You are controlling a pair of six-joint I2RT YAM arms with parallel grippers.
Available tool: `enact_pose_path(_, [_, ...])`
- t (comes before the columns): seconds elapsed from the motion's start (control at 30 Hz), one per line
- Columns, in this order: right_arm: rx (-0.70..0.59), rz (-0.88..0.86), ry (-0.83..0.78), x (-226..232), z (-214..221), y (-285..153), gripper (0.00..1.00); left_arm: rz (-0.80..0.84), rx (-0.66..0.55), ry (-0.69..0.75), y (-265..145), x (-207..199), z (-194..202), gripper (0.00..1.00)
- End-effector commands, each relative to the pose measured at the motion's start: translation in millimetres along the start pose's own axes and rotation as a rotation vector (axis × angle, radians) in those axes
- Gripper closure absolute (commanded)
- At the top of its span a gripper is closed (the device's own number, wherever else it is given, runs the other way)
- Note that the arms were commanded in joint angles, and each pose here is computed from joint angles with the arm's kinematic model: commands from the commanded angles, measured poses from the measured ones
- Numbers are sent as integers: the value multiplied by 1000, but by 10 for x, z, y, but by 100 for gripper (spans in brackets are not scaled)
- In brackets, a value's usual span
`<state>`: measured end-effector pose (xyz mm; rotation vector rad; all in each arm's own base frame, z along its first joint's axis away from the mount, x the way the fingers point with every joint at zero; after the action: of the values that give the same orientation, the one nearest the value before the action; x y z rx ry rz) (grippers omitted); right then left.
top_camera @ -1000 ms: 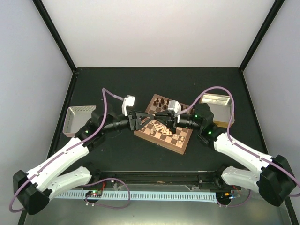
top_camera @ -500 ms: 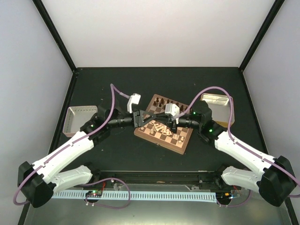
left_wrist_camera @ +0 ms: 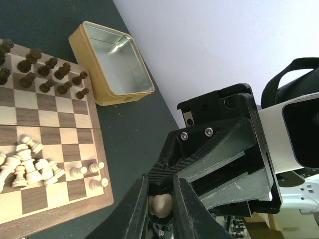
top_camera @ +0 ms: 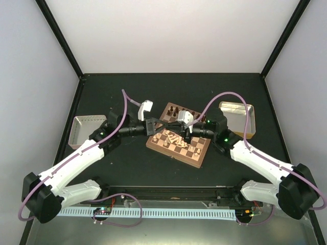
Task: Set up the chess pieces on the board
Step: Place the chess piece on the chessboard.
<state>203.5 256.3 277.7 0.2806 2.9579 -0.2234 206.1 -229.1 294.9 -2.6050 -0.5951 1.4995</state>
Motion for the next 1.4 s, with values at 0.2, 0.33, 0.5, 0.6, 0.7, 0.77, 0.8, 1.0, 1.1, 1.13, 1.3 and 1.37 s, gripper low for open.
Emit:
enact_pose_path(0.2, [-23,17,26,-94,15,135,94,-54,5,15,25,117,-20,93])
enact_pose_path(0.33, [-13,21,54,-122,82,180,94,-83,-4,12,34,207,-43,94])
enact_pose_path(0.5, [-1,24,81,-164,139,244,94,-113,13,0,72,325,-39,96])
enact_pose_path(0.6, [12,31,97,-209,178,296,93,-129,21,-9,91,390,-37,98])
enact_pose_path(0.7, [28,38,116,-252,226,352,91,-142,25,-16,109,450,-47,99])
enact_pose_path(0.77, [36,47,119,-281,256,382,89,-152,27,-19,128,494,-58,98])
enact_pose_path(0.8, [39,54,119,-300,264,394,87,-157,28,-23,134,520,-64,98])
enact_pose_path(1.0, [89,90,140,-372,418,463,64,-208,42,-33,205,706,-103,98])
enact_pose_path(1.1, [99,108,149,-379,466,460,54,-260,45,-30,244,820,-132,98])
enact_pose_path(1.13, [99,115,154,-379,473,451,51,-285,55,-36,274,887,-124,99])
enact_pose_path(1.3, [101,189,180,-398,484,354,42,-355,69,-27,371,1073,-142,99])
enact_pose_path(1.37, [104,232,210,-416,483,290,41,-383,72,-25,406,1149,-141,98])
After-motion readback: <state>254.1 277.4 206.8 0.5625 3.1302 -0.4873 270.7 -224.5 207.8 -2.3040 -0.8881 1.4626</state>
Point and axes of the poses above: each gripper's point midway between its finger pads, its own y axis out along the fingers, its own x axis along the line the jaws close on, z = x × y, the point moved 6 cm from there along -y, back along the fingers, and after that the axes turned 2 degrees about -y, right-handed, at the moved point
